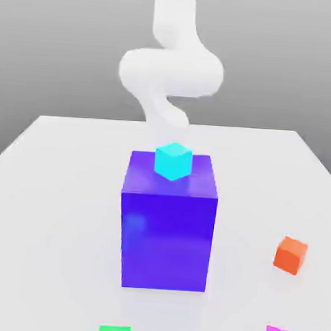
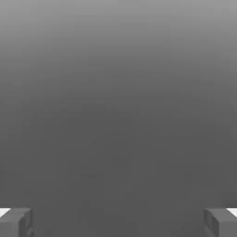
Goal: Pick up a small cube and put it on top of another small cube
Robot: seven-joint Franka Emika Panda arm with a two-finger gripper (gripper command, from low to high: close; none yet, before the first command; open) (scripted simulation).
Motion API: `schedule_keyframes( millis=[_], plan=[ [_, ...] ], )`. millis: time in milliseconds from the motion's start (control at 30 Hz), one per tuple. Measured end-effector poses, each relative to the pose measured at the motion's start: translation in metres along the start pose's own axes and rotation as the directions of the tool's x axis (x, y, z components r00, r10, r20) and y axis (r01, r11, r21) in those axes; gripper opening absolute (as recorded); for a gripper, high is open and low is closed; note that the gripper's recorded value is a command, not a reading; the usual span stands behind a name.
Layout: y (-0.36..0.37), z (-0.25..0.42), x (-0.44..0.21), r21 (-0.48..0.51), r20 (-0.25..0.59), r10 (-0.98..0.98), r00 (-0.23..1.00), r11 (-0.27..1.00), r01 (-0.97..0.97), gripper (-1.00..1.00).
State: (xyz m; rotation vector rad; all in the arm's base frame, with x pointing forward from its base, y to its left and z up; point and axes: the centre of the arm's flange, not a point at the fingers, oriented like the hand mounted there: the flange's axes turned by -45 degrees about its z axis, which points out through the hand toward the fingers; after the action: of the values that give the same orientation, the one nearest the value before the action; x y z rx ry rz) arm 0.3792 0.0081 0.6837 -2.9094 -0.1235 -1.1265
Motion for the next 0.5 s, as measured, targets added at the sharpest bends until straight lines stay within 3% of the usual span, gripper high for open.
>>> schedule_keyframes(
  millis=[233, 500],
  plan=[
    [-0.032, 0.124, 0.0, 0.145, 0.147, -0.239, 0.96, 0.965, 0.218, 0.0],
    [-0.085, 0.256, -0.039, 0.314, 0.249, -0.508, 0.825, 0.848, 0.427, 0.0]
  ],
)
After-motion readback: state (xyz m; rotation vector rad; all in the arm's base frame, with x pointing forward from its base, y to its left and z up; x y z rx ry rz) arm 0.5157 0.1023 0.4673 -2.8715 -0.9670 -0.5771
